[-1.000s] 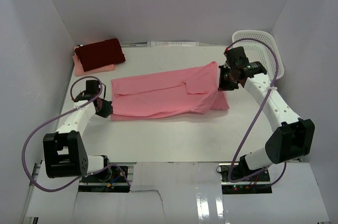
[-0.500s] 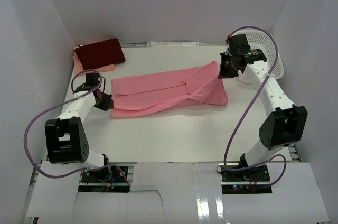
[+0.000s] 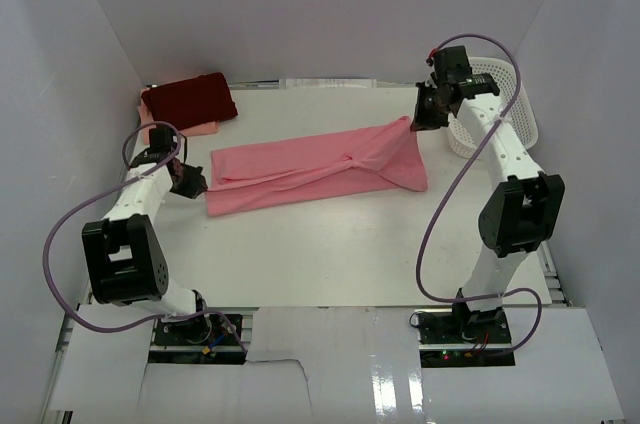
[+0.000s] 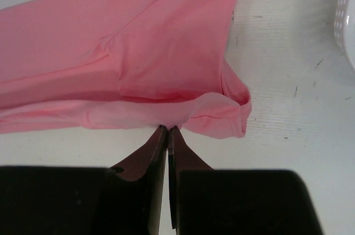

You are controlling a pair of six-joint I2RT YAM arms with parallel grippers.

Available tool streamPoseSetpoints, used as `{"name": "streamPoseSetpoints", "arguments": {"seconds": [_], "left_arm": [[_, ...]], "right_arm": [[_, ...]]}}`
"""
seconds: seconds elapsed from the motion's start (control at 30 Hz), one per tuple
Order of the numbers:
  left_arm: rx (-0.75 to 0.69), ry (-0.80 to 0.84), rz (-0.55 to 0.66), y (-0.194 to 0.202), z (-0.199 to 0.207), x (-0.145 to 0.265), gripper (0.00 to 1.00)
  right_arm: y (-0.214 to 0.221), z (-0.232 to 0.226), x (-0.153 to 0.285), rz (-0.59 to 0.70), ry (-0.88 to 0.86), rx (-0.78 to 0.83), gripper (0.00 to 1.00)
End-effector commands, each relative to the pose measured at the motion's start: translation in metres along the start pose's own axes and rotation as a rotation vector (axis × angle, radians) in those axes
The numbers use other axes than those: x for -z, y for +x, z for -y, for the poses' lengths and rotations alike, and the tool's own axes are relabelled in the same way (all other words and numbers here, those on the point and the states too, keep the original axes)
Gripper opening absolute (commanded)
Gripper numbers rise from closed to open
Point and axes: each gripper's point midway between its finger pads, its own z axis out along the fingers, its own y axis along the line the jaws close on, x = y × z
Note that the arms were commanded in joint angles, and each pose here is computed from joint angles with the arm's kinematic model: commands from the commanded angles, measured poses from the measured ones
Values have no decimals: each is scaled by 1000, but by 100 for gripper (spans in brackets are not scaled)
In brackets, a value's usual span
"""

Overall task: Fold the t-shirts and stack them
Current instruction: Fold the other side of the tshirt into a rectangle

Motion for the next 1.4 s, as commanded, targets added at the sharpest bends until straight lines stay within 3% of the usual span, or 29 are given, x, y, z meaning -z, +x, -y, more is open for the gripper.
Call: {"name": "streamPoseSetpoints", "arguments": {"seconds": [0.0,0.4,1.37], "left_arm": [[21,44,8,-11,17,7,0],[-5,110,35,-28,49,19,0],[-54,88,-1,-33,66,-7,0]], "right_arm": [[-15,-8,0,19,-37,5,8],[-26,-7,-19,15,-31,1,8],[-64,-7,-56,48,-77,-34,8]]}}
